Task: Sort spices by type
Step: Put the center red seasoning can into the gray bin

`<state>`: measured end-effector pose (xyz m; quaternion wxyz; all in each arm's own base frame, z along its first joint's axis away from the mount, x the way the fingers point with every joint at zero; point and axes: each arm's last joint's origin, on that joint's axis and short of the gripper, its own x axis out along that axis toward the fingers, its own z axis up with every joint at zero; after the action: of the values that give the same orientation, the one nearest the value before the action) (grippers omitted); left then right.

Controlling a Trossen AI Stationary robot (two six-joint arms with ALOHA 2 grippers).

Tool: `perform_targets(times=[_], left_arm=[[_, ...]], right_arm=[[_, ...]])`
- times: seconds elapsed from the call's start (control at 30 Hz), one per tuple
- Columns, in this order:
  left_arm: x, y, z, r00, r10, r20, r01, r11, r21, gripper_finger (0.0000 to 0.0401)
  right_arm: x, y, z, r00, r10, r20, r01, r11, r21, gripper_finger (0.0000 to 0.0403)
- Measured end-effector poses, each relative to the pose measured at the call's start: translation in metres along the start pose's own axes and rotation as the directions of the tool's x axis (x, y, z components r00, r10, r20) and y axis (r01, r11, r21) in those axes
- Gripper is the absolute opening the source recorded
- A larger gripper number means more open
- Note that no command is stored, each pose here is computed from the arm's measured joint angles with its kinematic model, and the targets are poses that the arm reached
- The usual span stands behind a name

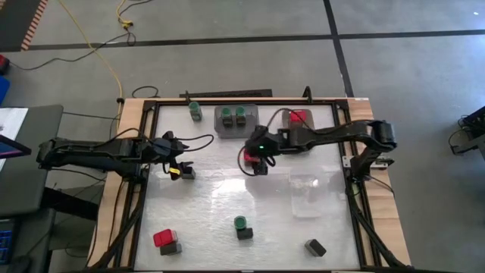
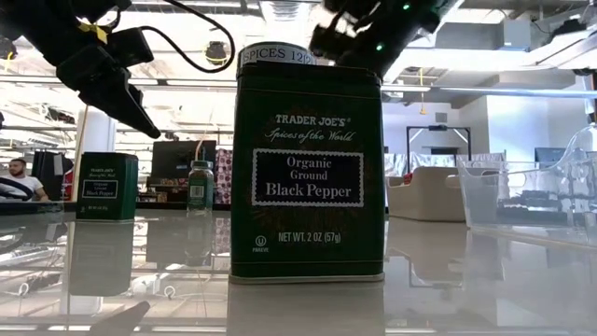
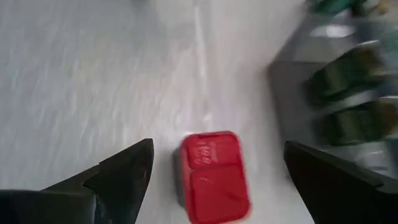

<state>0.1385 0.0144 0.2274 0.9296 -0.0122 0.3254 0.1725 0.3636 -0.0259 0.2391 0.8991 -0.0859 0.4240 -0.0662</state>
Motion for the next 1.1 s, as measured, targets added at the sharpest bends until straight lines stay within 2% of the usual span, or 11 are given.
perform_targets(times=[0.1, 0.3, 0.6, 0.67, 0.97, 1.1], left_arm=[[0.000, 0.000, 0.000, 1.000, 0.000, 0.000, 0.000, 1.000, 0.003, 0.0298], [0.000, 0.000, 0.000, 1.000, 0.000, 0.000, 0.000, 1.000, 0.004, 0.0298], [0.000, 0.000, 0.000, 1.000, 0.000, 0.000, 0.000, 1.000, 0.011, 0.0298], [0.000, 0.000, 0.000, 1.000, 0.000, 0.000, 0.000, 1.000, 0.011, 0.0298], [0.000, 0.000, 0.000, 1.000, 0.000, 0.000, 0.000, 1.000, 0.011, 0.0298], [0.000, 0.000, 0.000, 1.000, 0.000, 0.001, 0.000, 1.000, 0.009, 0.0298]], right_arm=[[0.015, -0.002, -0.001, 0.998, 0.030, -0.060, -0.031, 0.999, -0.016, 0.0388], [0.032, -0.008, -0.005, 0.992, 0.029, -0.125, -0.030, 1.000, -0.006, 0.0388], [0.034, -0.020, -0.013, 0.982, 0.038, -0.184, -0.029, 0.998, 0.052, 0.0387], [0.034, -0.022, -0.015, 0.981, 0.073, -0.182, -0.061, 0.996, 0.068, 0.0381], [0.036, -0.021, -0.018, 0.976, 0.103, -0.191, -0.090, 0.993, 0.074, 0.0332], [0.045, -0.017, -0.022, 0.968, 0.123, -0.218, -0.110, 0.991, 0.073, 0.0327]])
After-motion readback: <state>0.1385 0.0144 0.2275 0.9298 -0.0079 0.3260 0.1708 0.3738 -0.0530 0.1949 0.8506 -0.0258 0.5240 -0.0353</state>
